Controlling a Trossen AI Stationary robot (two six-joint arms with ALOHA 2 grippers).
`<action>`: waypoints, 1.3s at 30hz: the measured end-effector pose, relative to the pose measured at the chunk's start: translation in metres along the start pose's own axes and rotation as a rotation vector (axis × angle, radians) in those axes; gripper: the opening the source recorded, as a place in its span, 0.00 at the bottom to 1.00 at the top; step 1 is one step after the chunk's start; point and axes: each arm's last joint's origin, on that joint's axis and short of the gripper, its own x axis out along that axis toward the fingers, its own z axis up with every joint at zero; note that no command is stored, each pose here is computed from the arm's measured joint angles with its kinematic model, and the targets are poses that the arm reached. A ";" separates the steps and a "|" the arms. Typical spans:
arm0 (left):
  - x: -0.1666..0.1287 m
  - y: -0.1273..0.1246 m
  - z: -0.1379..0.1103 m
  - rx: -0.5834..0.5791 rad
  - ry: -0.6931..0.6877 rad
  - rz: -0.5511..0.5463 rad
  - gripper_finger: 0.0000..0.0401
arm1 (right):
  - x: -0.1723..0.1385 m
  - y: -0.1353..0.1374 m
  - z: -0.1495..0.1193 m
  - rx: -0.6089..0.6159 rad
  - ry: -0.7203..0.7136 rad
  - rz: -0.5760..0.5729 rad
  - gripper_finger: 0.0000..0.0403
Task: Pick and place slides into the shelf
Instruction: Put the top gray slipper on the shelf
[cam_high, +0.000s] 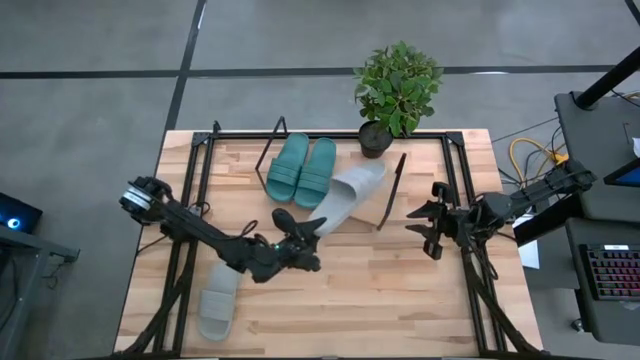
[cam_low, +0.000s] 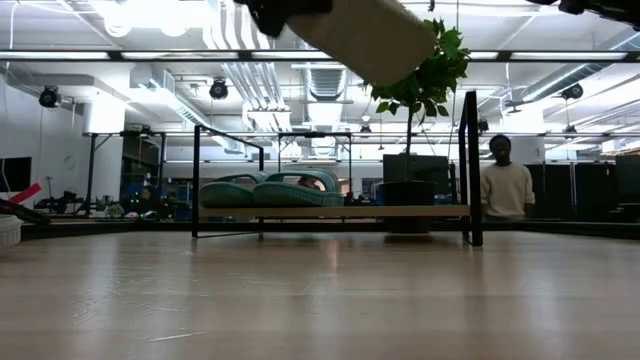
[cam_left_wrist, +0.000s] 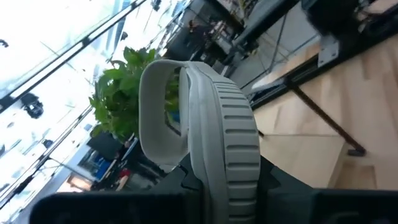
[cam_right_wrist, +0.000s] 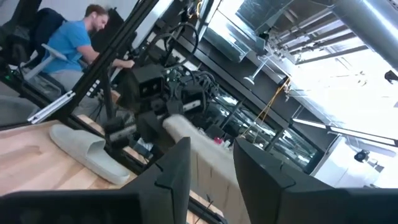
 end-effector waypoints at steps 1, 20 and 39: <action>0.003 -0.004 -0.002 0.010 0.019 0.013 0.08 | 0.000 0.000 0.000 0.000 0.000 0.000 0.28; 0.088 -0.060 -0.022 0.146 0.294 0.196 0.08 | 0.000 0.000 0.000 0.007 0.004 0.002 0.27; 0.127 -0.104 -0.043 0.204 0.351 0.205 0.07 | 0.000 0.001 -0.001 0.006 0.007 0.005 0.25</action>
